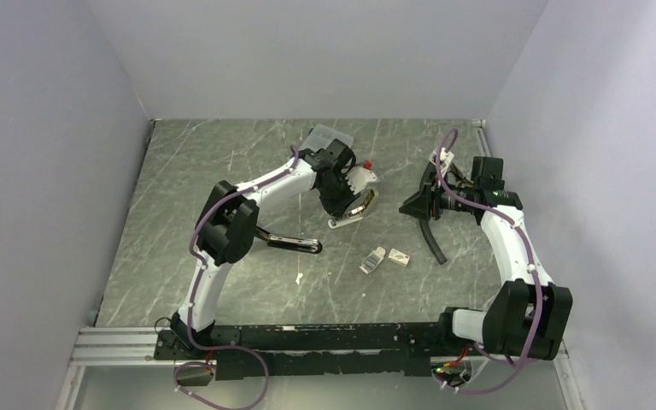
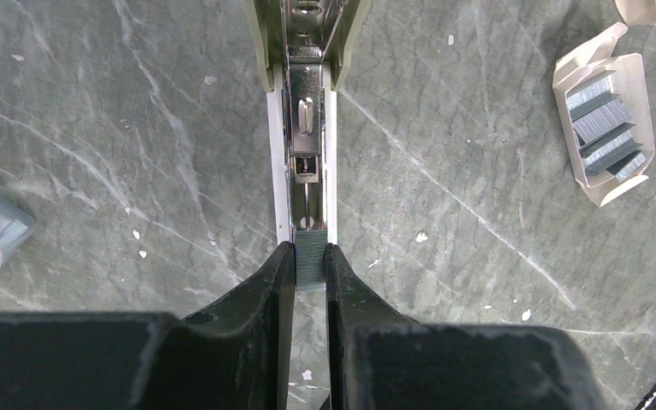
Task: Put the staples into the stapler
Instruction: Install the staple into the stapler.
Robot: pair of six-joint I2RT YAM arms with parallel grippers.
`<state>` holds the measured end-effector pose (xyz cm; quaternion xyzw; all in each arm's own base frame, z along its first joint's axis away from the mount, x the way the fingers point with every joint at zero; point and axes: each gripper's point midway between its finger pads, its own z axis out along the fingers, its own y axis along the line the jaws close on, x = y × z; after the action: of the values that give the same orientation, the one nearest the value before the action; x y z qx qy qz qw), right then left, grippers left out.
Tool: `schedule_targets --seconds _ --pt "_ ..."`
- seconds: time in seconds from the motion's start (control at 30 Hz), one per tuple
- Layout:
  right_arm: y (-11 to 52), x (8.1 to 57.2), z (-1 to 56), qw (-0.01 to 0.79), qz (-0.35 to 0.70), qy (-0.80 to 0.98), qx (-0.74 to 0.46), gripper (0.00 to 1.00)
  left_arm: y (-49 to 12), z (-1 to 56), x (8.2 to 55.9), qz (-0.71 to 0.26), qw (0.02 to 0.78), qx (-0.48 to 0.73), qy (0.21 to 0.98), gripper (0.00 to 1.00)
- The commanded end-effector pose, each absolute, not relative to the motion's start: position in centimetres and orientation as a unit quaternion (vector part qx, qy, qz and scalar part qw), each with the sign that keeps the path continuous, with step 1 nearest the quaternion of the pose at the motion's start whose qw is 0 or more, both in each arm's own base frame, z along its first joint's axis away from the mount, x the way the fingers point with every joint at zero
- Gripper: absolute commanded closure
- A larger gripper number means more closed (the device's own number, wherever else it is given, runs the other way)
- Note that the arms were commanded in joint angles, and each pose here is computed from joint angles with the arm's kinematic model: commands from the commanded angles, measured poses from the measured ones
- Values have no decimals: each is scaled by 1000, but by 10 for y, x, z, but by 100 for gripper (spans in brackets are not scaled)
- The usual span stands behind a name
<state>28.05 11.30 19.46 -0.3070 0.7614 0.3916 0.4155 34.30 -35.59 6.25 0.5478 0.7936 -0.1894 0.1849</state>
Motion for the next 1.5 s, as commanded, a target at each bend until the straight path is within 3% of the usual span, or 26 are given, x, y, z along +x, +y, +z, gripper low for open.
schedule_targets --seconds 0.0,1.47 --pt "115 283 210 433 396 742 -324 63 -361 63 349 -195 191 548 791 80" --pt "115 283 210 433 397 741 -325 63 -363 60 341 -182 190 546 795 80"
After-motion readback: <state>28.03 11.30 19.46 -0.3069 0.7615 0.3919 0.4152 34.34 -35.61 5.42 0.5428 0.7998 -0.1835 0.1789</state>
